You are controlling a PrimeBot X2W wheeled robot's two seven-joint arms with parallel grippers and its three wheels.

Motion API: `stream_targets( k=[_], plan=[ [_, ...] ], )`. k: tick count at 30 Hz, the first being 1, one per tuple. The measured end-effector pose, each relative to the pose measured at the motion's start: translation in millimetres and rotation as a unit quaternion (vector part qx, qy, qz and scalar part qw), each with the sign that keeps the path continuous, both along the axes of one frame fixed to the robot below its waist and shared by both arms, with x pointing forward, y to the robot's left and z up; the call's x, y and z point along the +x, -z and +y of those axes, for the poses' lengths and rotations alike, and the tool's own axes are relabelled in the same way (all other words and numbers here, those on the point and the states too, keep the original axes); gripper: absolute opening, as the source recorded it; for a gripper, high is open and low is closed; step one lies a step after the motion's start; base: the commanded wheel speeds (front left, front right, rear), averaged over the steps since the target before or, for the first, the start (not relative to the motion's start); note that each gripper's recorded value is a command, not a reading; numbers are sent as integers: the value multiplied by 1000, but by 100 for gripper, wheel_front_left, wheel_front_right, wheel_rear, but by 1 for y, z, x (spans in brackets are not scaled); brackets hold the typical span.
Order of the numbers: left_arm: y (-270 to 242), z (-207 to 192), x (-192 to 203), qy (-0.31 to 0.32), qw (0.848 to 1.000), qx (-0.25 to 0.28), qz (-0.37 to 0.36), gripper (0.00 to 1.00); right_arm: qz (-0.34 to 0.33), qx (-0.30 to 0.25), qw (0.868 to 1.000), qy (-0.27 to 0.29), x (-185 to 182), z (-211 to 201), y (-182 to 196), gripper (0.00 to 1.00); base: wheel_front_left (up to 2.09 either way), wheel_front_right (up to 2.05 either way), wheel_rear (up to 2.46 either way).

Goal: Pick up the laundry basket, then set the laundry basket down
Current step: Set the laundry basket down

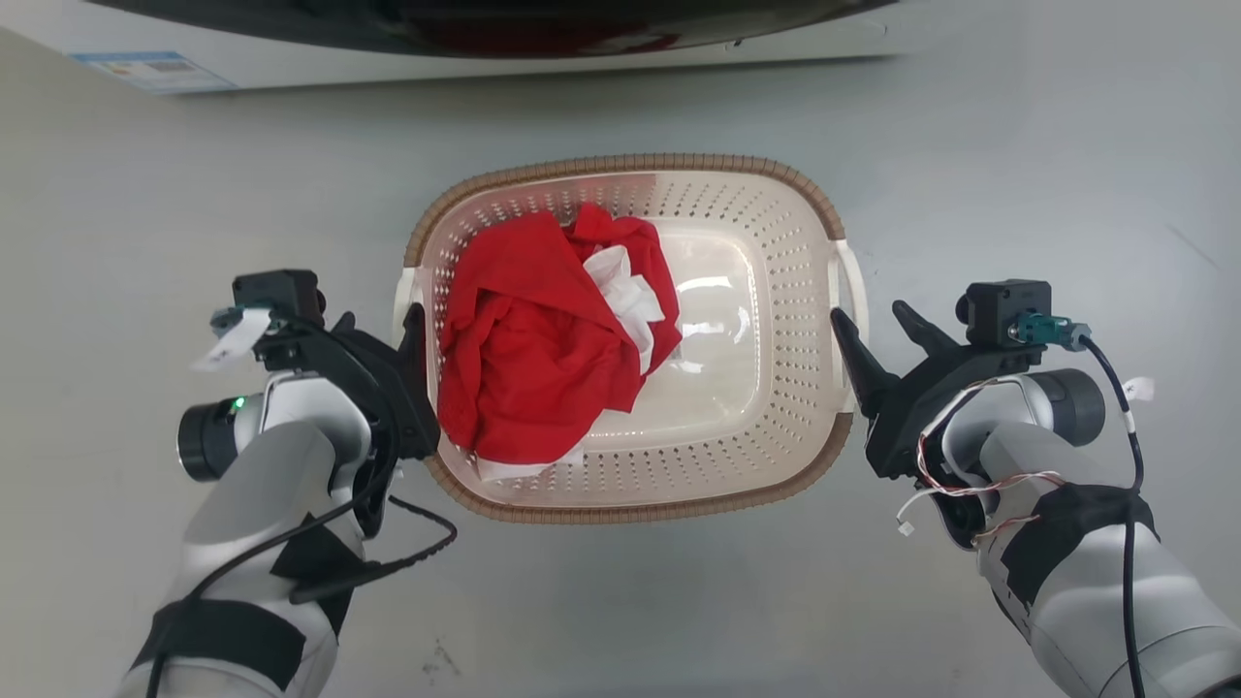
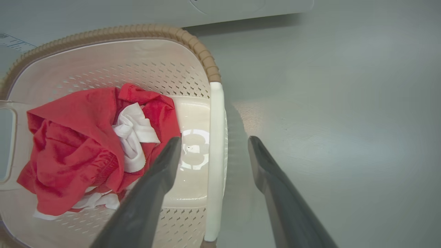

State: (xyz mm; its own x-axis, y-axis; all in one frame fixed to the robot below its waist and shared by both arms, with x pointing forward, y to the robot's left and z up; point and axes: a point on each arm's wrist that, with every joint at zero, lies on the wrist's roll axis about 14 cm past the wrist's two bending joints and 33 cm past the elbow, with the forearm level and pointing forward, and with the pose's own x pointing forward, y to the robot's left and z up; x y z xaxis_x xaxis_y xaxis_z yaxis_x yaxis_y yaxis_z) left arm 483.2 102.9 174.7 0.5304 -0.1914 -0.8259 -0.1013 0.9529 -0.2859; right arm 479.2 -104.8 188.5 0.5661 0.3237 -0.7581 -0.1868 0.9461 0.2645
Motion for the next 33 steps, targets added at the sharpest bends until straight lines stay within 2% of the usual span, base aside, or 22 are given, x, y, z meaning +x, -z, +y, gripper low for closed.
stream_targets(
  k=[6, 10, 22, 29, 33],
  plan=[
    [-22, 1, -3, 4, 999, 7, -39, 100, -33, 9, 999, 25, 5, -7, -26, 100, 0, 0, 0],
    [-49, 1, 2, 4, 996, 12, -94, 100, -61, 12, 997, 43, 1, -16, -49, 100, 0, 0, 0],
    [-105, -2, -10, 20, 986, 11, -164, 100, -124, 26, 989, 75, -9, -29, -109, 100, 0, 0, 0],
    [-149, -6, -8, 21, 974, 12, -223, 100, -165, 32, 980, 107, -16, -42, -145, 100, 0, 0, 0],
    [-174, -2, -11, 11, 966, 17, -257, 100, -190, 26, 976, 106, -24, -42, -164, 100, 0, 0, 0]
  ],
)
